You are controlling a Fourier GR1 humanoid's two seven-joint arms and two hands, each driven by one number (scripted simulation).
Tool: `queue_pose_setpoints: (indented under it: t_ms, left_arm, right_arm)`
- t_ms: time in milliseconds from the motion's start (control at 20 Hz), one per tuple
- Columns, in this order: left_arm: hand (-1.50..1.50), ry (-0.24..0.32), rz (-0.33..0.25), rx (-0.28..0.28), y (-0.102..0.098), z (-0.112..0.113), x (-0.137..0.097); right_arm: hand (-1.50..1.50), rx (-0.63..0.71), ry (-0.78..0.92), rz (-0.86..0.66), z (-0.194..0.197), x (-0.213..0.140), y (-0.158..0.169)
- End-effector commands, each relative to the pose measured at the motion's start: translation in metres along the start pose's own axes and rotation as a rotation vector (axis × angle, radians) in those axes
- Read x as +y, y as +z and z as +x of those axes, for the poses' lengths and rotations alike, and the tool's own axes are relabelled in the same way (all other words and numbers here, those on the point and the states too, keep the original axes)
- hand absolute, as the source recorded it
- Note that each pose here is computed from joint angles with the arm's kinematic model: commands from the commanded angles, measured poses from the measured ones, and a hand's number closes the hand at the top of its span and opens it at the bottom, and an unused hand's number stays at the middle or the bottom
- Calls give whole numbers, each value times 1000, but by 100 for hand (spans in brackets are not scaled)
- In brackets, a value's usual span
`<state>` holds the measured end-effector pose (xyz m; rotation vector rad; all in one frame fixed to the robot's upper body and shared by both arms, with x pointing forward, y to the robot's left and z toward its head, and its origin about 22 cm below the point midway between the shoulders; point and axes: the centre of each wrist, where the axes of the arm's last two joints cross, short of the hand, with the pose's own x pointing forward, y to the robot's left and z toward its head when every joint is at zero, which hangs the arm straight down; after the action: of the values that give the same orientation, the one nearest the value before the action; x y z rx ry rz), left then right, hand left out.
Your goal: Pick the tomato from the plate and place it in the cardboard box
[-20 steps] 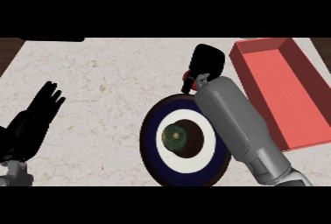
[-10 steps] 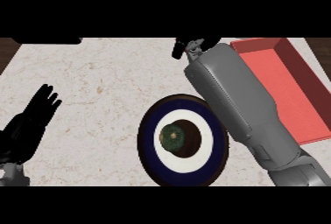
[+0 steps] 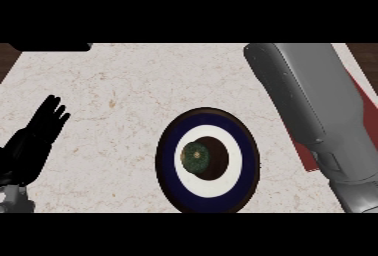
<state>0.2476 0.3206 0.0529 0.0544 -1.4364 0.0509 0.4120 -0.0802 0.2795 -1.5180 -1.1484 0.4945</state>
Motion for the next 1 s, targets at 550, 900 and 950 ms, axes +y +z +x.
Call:
queue_pose_setpoints:
  t_ms: [550, 900, 950]
  left_arm:
    - [0, -3, -7, 11, 9, 11, -2]
    - [0, -13, -7, -8, 3, -1, 9]
    - [0, -11, -5, -8, 4, -5, -5]
  right_arm:
    - [150, 73, 60, 1, -118, 31, -54]
    - [150, 109, 32, 63, -135, 72, -65]
    - [150, 117, 14, 68, -141, 74, -71]
